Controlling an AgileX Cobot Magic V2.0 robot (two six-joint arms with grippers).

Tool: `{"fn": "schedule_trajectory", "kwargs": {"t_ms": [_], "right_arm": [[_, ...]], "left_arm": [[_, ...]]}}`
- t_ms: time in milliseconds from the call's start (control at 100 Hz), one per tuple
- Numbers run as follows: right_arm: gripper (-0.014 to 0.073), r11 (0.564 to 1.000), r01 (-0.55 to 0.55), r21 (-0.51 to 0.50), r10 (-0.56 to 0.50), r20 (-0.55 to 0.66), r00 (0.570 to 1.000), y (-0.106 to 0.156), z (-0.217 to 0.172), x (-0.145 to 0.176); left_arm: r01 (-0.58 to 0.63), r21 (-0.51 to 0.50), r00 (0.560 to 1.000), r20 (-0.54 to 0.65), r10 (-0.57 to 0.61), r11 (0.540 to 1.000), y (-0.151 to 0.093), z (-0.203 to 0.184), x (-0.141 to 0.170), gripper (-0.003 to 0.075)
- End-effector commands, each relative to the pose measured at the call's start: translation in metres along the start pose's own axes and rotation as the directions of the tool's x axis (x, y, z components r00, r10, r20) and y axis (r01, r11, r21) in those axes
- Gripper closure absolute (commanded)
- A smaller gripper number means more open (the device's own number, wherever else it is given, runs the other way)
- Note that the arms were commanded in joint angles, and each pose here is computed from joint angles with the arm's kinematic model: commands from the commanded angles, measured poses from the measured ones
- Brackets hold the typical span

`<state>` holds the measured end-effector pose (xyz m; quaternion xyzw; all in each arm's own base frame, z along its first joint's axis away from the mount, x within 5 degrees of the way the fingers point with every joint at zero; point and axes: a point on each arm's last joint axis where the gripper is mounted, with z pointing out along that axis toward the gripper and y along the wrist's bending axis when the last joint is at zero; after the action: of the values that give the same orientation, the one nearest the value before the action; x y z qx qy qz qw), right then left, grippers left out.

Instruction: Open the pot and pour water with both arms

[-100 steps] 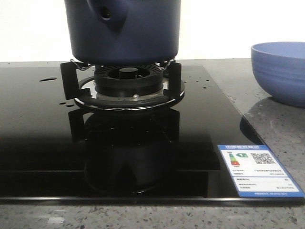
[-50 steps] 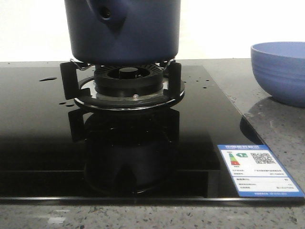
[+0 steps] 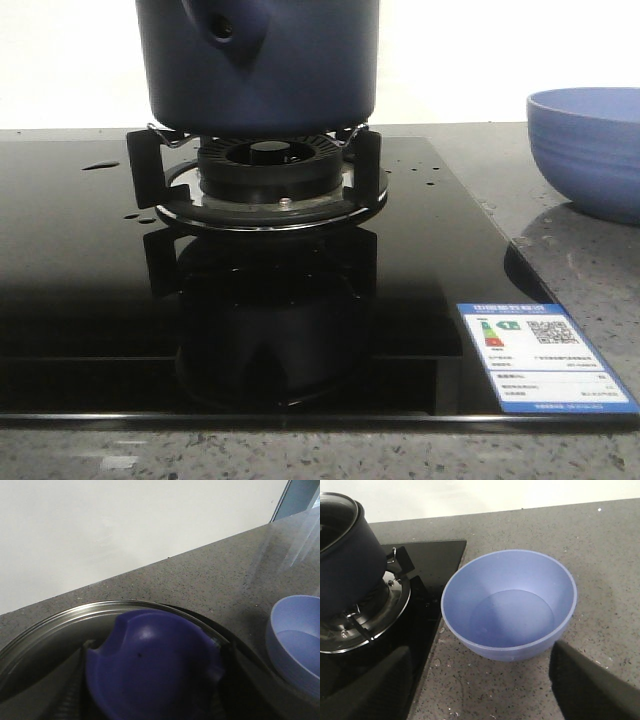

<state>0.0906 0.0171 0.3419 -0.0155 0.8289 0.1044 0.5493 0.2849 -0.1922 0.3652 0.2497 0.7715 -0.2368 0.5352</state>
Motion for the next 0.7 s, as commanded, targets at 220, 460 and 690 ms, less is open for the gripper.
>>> {"fn": "schedule_trajectory", "kwargs": {"t_ms": [220,460,690], "right_arm": [[0.0118,0.999,0.049,0.024,-0.046,-0.103,0.994,-0.005,0.024,-0.032],[0.0130,0.996,0.037,0.080,-0.016,-0.248,0.969,-0.015,0.063,-0.072],[0.0130,0.984,0.067,0.164,0.008,-0.415,0.910,-0.033,0.111,-0.094]], "left_arm": [[-0.013,-0.091,0.970,0.241,0.034,0.996,0.009,-0.068,-0.052,0.0382],[0.004,-0.172,0.961,0.275,0.044,0.985,0.032,-0.108,-0.062,0.0382],[0.022,-0.253,0.956,0.287,0.053,0.967,0.050,-0.140,-0.065,0.0382]]}}
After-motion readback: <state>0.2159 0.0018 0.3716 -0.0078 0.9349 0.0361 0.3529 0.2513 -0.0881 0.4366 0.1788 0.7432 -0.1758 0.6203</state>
